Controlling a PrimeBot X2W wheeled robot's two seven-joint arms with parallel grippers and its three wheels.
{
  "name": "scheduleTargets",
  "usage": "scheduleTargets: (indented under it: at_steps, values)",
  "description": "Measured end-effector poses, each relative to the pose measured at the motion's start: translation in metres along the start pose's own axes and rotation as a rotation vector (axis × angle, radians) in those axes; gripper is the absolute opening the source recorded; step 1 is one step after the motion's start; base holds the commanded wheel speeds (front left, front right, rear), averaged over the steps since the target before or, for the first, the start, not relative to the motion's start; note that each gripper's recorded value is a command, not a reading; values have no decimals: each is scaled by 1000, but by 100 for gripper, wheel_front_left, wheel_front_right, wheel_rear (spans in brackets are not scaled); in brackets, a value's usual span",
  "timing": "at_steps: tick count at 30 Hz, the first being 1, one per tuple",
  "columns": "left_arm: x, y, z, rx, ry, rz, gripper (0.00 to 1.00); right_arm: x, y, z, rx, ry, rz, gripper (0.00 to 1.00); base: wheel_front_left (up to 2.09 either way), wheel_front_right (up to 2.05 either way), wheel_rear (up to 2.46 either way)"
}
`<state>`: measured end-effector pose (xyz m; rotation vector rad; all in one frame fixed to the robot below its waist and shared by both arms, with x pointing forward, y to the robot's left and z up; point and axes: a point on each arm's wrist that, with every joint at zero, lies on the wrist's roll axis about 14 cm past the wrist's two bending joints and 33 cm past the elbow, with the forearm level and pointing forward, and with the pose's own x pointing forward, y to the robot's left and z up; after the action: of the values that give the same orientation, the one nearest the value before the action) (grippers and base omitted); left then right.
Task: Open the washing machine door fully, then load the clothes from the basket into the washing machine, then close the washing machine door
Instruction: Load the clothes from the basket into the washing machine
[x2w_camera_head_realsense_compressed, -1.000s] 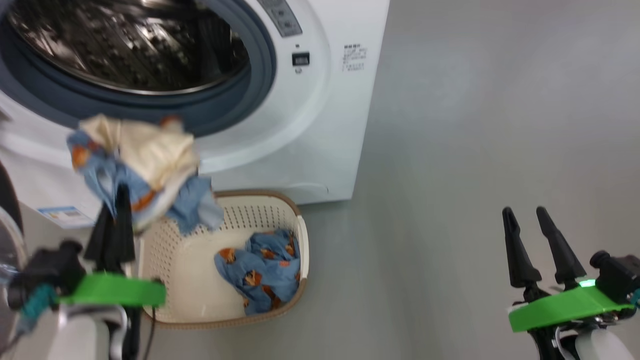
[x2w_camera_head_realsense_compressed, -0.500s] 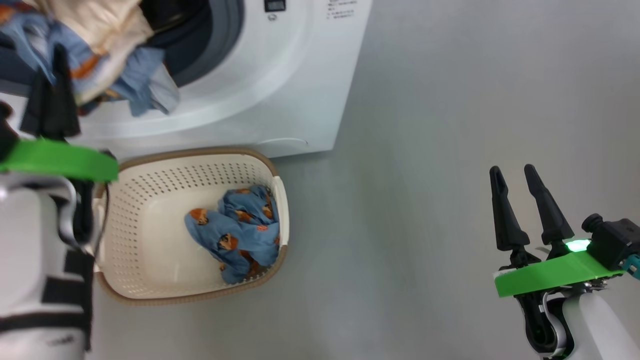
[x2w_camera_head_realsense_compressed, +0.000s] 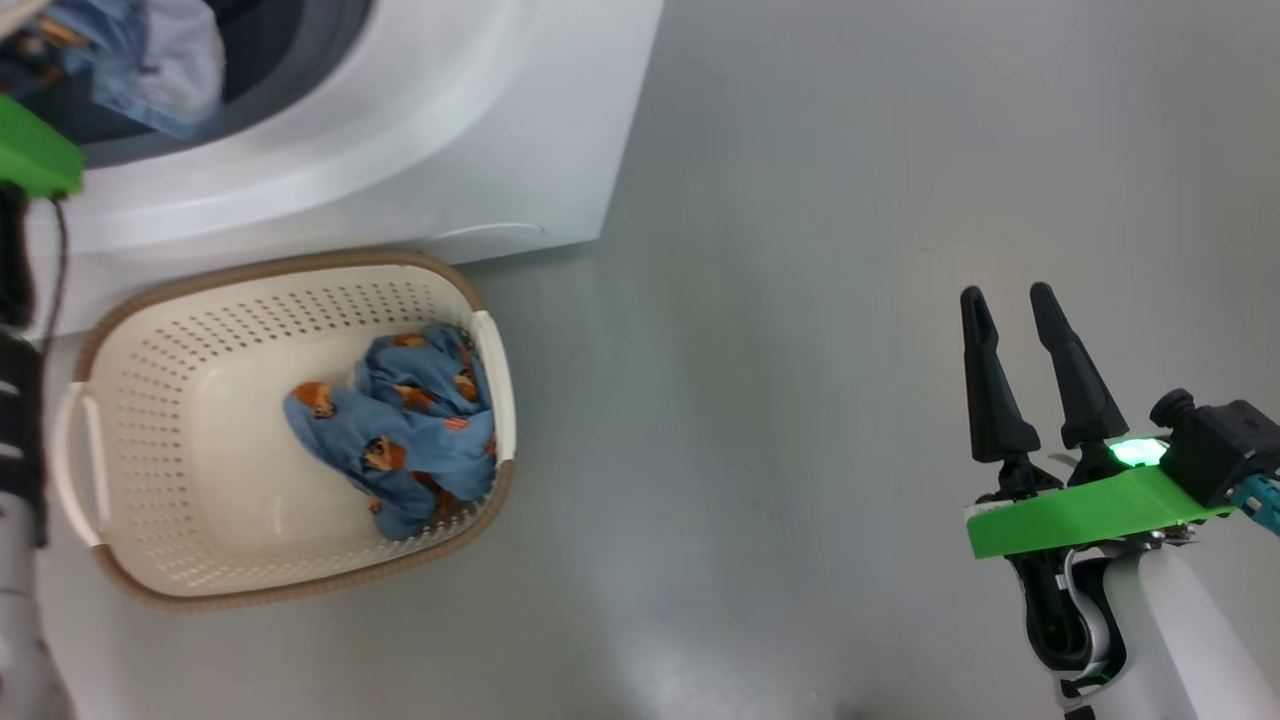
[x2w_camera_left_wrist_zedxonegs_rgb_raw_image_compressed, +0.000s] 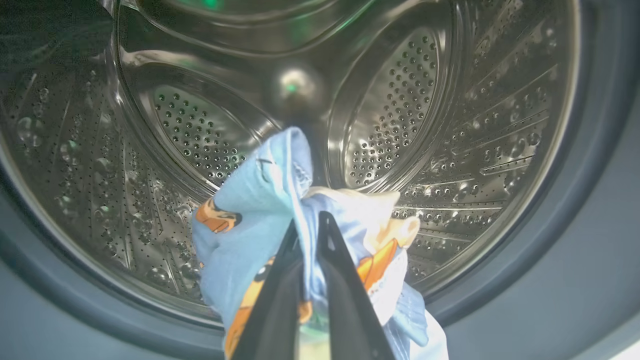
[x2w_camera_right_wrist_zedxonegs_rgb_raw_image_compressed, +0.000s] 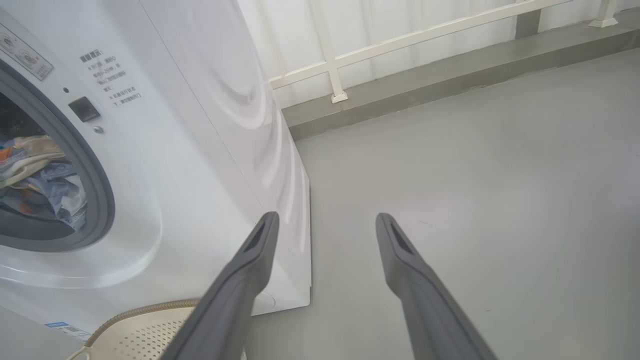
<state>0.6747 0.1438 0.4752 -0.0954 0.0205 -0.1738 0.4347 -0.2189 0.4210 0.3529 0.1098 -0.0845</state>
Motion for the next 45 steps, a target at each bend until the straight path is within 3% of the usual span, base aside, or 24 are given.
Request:
scheduleTargets:
  at_steps: [8, 9, 10, 11, 12, 25, 34, 45]
  values:
    - [35, 2, 28, -11, -102, 19, 0, 1, -8, -6, -1, 12, -33, 100, 0, 0, 0]
    - [37, 2, 28, -7, -108, 18, 13, 1, -9, -6, -2, 12, -35, 100, 0, 0, 0]
    - [38, 2, 27, -5, -112, 18, 38, 0, -10, -6, -3, 13, -40, 100, 0, 0, 0]
    - [40, 3, 26, -8, -116, 29, 87, 0, -12, -6, -5, 13, -45, 100, 0, 0, 0]
    - [41, 4, 24, -15, -117, 41, 100, 0, -13, -6, -7, 13, -49, 100, 0, 0, 0]
    - [34, 13, -3, -43, -71, 79, 100, 4, -15, -7, -7, 13, -53, 100, 0, 0, 0]
    - [21, 8, 2, -34, -85, 61, 100, 8, -6, -3, -1, 0, -24, 100, 0, 0, 0]
    - [-18, 5, -9, -59, -61, 71, 100, 9, 4, 12, -3, -37, 11, 100, 0, 0, 0]
